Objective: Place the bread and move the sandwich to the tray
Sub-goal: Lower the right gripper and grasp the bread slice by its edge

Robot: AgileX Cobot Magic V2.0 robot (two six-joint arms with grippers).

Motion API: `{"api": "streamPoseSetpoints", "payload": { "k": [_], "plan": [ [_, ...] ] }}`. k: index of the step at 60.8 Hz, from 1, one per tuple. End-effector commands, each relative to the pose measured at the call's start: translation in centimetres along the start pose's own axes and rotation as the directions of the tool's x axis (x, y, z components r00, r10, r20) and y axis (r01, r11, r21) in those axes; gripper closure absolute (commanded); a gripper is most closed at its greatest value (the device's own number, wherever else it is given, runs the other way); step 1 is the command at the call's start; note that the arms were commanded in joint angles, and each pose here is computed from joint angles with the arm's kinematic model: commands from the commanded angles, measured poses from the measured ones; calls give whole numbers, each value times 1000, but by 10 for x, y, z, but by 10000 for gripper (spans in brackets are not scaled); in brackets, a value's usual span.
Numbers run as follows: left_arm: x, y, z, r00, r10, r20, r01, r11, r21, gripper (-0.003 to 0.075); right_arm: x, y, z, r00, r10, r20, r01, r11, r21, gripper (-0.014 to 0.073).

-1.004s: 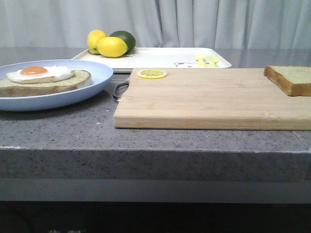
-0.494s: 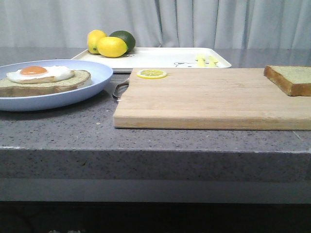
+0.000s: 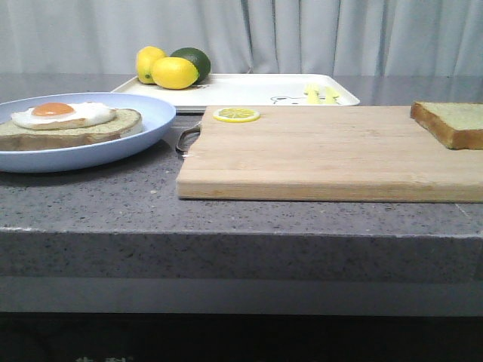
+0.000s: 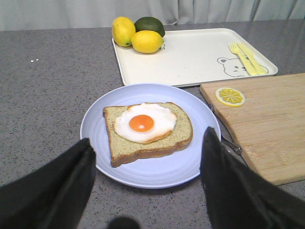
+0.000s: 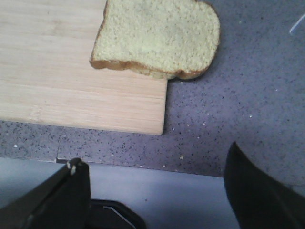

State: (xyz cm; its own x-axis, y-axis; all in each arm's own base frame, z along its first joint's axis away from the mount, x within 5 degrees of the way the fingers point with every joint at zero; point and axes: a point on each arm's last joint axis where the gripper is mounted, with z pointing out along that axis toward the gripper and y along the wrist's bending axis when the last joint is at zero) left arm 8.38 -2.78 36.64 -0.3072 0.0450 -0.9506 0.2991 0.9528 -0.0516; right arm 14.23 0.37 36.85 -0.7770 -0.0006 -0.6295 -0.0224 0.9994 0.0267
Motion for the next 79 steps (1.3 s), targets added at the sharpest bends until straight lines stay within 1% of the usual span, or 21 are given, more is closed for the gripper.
{"api": "streamPoseSetpoints", "payload": {
  "k": [1, 6, 9, 13, 17, 19, 23, 27, 28, 30, 31, 38, 42, 52, 59, 70, 79],
  "plan": [
    [-14, -2, -2, 995, -6, 95, 4, 1000, 20, 270, -22, -2, 1, 1000, -15, -3, 15, 1000, 11, 6],
    [-14, -2, -2, 995, -6, 95, 4, 1000, 20, 270, -36, -4, 7, 999, -6, -39, 7, 1000, 19, 6],
    [-14, -2, -2, 995, -6, 95, 4, 1000, 20, 270, -43, -10, 11, 999, 17, -51, -15, 999, 37, 6],
    [-14, -2, -2, 995, -6, 95, 4, 1000, 20, 270, -52, -21, 20, 995, 65, -74, -61, 997, 54, 6],
    [-14, -2, -2, 995, -6, 95, 4, 1000, 20, 271, -58, -34, 27, 989, 117, -93, -113, 992, 50, 6],
    [-14, -2, -2, 995, -6, 96, 4, 1000, 20, 270, -60, -43, 34, 983, 149, -106, -146, 989, 33, 6],
    [-14, -2, -2, 995, -6, 96, 4, 1000, 20, 271, -62, -56, 45, 969, 213, -126, -219, 975, -34, 6],
    [-14, -2, -2, 995, -2, 97, 1, 1000, 18, 270, -62, -75, 53, 949, 284, -137, -298, 950, -96, 6],
    [-14, -2, -2, 995, -2, 97, 1, 1000, 18, 270, -62, -79, 56, 946, 293, -138, -310, 943, -125, 6],
    [-14, -2, -2, 995, -2, 97, 1, 1000, 18, 270, -62, -88, 58, 939, 316, -132, -334, 931, -149, 6],
    [-14, -2, -2, 995, -2, 97, 1, 1000, 18, 270, -61, -94, 60, 931, 339, -132, -358, 919, -168, 6],
    [-14, -2, -2, 995, -2, 97, 1, 1000, 18, 271, -62, -118, 74, 906, 406, -117, -423, 868, -259, 6],
    [-14, -2, -2, 995, -2, 97, 1, 1000, 18, 271, -63, -128, 83, 890, 441, -114, -454, 839, -301, 6],
    [-14, -2, -2, 995, -2, 97, 1, 1000, 18, 271, -64, -136, 109, 893, 430, -134, -446, 801, -399, 6],
    [-14, -2, -2, 995, -2, 97, 1, 1000, 18, 271, -62, -144, 130, 879, 443, -176, -473, 762, -442, 6],
    [-14, -2, -2, 995, -2, 97, 1, 1000, 18, 280, -57, -151, 156, 865, 447, -227, -499, 719, -484, 6],
    [-14, -2, -2, 995, -2, 97, 1, 1000, 18, 281, -55, -153, 171, 865, 440, -242, -495, 666, -558, 6]
  ]
}}
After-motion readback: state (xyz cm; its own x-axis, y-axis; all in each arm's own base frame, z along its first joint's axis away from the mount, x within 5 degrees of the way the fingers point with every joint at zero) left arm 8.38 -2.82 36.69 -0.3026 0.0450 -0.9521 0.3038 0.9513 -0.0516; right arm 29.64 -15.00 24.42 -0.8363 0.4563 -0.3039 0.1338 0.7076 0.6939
